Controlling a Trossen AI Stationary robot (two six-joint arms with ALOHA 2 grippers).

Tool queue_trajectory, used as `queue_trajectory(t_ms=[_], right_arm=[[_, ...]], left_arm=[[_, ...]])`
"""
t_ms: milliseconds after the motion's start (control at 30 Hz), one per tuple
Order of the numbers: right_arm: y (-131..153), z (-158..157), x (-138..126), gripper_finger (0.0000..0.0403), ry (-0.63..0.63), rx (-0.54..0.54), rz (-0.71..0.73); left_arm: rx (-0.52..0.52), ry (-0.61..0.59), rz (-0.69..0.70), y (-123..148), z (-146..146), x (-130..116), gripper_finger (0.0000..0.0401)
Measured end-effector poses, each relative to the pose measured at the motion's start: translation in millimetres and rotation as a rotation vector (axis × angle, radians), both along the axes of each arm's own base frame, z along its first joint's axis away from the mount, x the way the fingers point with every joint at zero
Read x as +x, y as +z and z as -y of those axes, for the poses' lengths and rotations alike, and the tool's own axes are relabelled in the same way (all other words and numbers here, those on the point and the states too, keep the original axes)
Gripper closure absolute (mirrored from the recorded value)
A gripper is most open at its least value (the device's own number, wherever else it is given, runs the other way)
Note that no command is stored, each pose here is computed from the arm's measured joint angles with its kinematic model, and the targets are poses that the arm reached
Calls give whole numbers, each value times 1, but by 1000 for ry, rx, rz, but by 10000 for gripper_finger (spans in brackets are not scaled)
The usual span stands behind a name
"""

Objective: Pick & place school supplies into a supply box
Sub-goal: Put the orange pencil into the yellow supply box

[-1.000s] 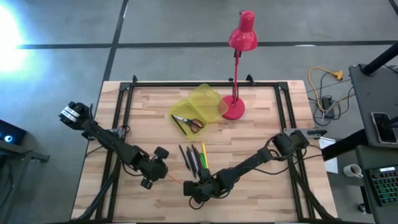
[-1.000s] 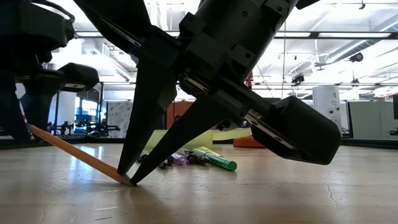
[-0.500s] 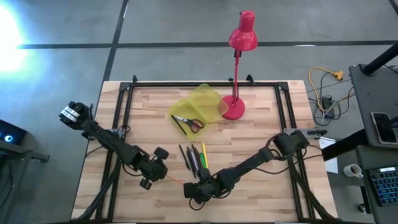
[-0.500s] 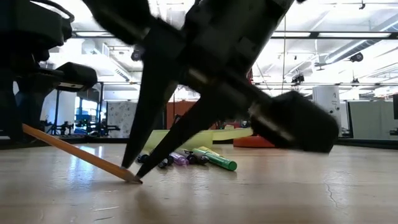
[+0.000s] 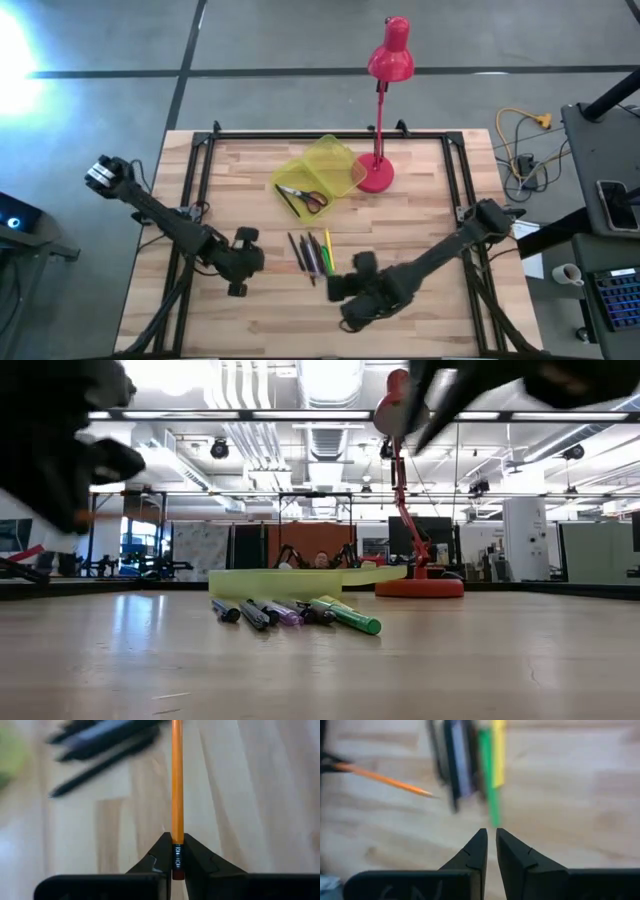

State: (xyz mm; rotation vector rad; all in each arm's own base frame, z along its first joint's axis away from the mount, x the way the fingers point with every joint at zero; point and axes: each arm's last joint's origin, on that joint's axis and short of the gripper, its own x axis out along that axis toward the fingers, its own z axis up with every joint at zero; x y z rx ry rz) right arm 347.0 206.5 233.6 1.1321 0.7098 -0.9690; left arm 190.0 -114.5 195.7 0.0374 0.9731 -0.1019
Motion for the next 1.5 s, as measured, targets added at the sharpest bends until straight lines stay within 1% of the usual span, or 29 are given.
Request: queue_trajectory(t_ms=[67, 100, 167, 233, 300, 367, 400, 533, 567, 667, 800, 833, 900, 1033, 1100, 1233, 1367, 1500], right_arm=[[8, 4, -13, 369, -39, -35, -42], [11, 5, -18, 369, -61, -49, -51], [18, 8, -28, 369, -104, -67, -67], [20, 9, -31, 369, -129, -79, -65], [21, 9, -32, 369, -133, -79, -67], [20, 12, -29, 369, -146, -70, -57], [20, 13, -28, 369, -155, -69, -55], [19, 19, -24, 369, -174, -72, -59], [19, 20, -23, 369, -174, -77, -56], [19, 22, -22, 369, -178, -91, -47], [19, 22, -23, 369, -176, -100, -49], [19, 22, -23, 369, -173, -104, -51], [19, 22, -23, 369, -164, -113, -58], [18, 23, -23, 369, -134, -131, -71], [18, 23, -24, 369, -128, -133, -74], [17, 23, -24, 369, -120, -137, -78], [17, 20, -25, 369, -87, -143, -91], [17, 16, -28, 369, -64, -147, -98]], left_arm=[[-46, 111, 67, 12, -5, -4, 393], [-60, 190, 96, 17, -10, -8, 393], [-79, 382, 154, 25, -21, -13, 393], [-131, 576, 212, 30, -34, -16, 393], [-232, 770, 261, 31, -46, -15, 393], [-357, 932, 330, 29, -55, -11, 393], [-419, 986, 366, 28, -58, -8, 391], [-723, 1075, 565, 27, -63, 7, 387], [-782, 1108, 607, 24, -65, 9, 387], [-867, 1226, 677, 9, -71, 14, 388], [-963, 1427, 678, -16, -73, 17, 389], [-986, 1452, 679, -21, -73, 19, 389], [-1022, 1460, 693, -24, -71, 25, 389], [-1023, 1481, 704, -24, -70, 45, 388], [-1023, 1514, 709, -26, -71, 55, 388], [-1072, 1589, 702, -37, -70, 73, 388], [-1143, 1591, 704, -46, -67, 87, 388], [-1149, 1604, 717, -49, -70, 96, 387]])
